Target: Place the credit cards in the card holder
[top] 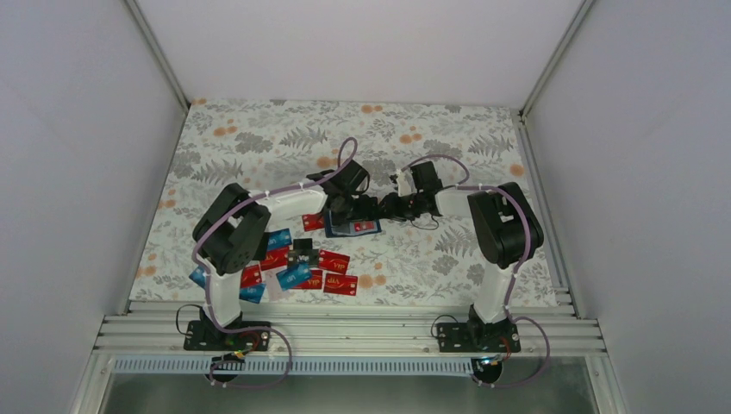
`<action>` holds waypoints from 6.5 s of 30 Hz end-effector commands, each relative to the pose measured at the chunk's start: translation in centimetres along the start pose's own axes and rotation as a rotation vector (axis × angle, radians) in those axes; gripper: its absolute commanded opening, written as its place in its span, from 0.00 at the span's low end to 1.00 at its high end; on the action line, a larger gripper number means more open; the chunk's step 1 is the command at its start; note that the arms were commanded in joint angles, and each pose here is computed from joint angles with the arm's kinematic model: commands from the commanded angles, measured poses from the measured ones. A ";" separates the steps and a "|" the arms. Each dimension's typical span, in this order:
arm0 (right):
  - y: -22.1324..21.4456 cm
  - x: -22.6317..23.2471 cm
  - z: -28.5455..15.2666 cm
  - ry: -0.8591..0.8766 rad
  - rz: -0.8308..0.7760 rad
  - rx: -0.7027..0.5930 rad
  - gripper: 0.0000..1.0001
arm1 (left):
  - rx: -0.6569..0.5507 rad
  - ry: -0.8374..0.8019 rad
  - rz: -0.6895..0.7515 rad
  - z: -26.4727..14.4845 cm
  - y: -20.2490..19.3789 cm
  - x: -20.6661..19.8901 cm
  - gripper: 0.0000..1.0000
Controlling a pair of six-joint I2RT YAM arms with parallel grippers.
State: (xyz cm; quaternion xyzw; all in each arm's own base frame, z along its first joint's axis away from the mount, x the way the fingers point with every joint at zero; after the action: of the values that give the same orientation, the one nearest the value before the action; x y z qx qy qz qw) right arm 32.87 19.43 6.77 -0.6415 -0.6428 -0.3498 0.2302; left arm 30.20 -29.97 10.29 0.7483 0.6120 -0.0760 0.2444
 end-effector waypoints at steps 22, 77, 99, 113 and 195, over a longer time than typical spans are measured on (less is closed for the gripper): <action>-1.1 3.5 -2.0 0.054 -0.029 0.082 0.32 | -0.194 0.085 0.200 -6.5 -0.4 0.2 0.58; -4.2 1.6 0.2 0.072 0.055 0.191 0.32 | -0.037 0.105 0.163 1.0 -3.0 3.3 0.02; -3.9 3.8 -0.1 0.188 0.028 0.222 0.33 | -0.039 0.066 0.150 1.0 -3.2 2.9 0.02; -3.6 5.5 0.3 0.204 -0.004 0.236 0.33 | -0.087 0.038 0.145 -0.6 -2.4 2.1 0.02; -3.6 8.8 -0.6 -0.066 -0.188 0.123 0.37 | -0.246 0.165 0.032 -11.8 -9.1 5.3 0.04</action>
State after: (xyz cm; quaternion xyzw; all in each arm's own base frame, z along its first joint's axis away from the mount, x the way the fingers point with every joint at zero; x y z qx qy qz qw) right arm 28.83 26.05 12.17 -0.5705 -0.7211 -0.3045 0.2485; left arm 21.43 -18.97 16.11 0.7267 0.6179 0.0671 0.2927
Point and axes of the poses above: each gripper's point midway between its finger pads, its own z axis out along the fingers, its own x axis along the line the jaws close on, y = z × x, the point moved 7 cm from there along -z, back along the fingers, and after that the axes turned 9 degrees about z, right-handed, at the moved point
